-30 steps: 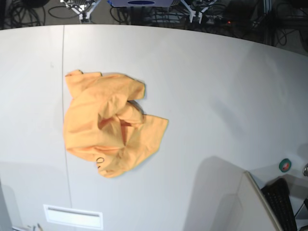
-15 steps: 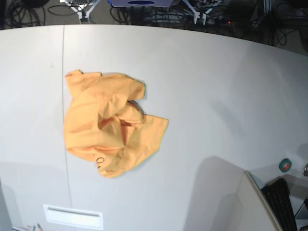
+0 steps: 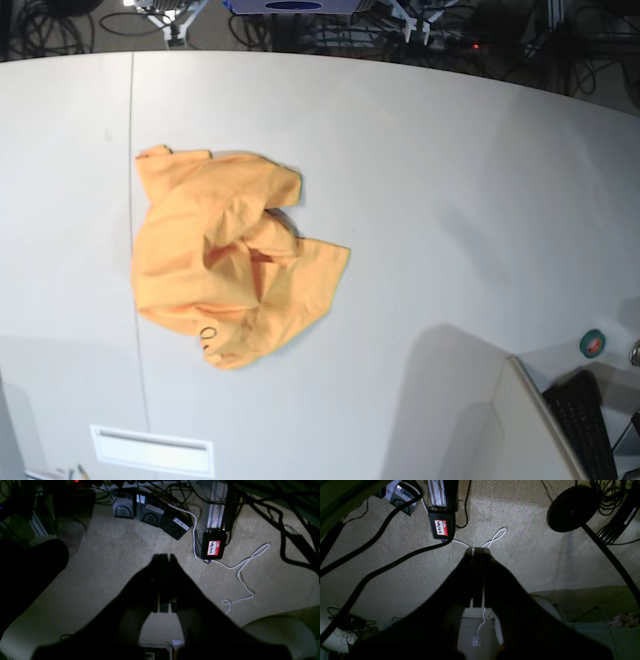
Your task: Layout the t-shirt on the table in an organized manner, then fold the t-shirt properly
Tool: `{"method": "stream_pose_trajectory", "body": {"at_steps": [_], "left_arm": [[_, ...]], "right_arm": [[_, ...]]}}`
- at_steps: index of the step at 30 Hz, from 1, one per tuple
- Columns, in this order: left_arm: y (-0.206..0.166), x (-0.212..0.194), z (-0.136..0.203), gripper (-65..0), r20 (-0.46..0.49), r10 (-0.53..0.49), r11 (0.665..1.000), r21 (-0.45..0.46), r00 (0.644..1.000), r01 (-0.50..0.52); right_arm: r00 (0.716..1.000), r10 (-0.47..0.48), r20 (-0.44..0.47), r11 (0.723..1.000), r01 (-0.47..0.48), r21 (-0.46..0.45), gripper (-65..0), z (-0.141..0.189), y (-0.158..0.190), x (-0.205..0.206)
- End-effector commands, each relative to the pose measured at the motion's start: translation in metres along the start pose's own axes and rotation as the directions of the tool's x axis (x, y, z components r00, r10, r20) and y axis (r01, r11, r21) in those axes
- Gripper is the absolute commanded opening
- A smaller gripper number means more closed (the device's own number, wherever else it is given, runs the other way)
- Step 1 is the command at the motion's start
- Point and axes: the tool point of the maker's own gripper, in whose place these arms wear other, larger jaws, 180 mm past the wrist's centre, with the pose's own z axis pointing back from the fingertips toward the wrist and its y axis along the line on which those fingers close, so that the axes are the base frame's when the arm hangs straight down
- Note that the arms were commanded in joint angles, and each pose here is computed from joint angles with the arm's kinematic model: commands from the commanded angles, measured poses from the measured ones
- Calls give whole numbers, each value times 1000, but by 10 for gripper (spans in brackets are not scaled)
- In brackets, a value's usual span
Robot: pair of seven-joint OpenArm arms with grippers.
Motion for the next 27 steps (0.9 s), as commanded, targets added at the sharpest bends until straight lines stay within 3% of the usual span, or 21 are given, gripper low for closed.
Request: {"method": "stream_pose_trajectory", "body": {"at_steps": [1,5,9,15,24,27], "left_arm": [[1,-4,1,-650,-2,-10,1000,4,1000,10],[9,-10,5,-650,22,-19,1000,15,1000,19],[23,-14,16,-650,82,-43,999,37,996,40],[55,-25,41,-650,142,-99,993,82,985,88],[86,-34,113,-650,256,-238,970,121,937,213],[81,-18,141,-650,336,-202,979,89,920,183]], "right_arm": [[1000,3,-7,1000,-3,2,-650,0,-1,-5],[1000,5,-4,1000,-5,4,-650,2,1,-24],[998,8,62,1000,-8,0,-650,13,1,-35],[995,15,98,1000,-13,-22,-650,52,-9,-50],[992,21,124,999,-18,-28,-650,125,-8,-42],[989,21,144,999,-17,-29,-650,145,-7,-27]]}}
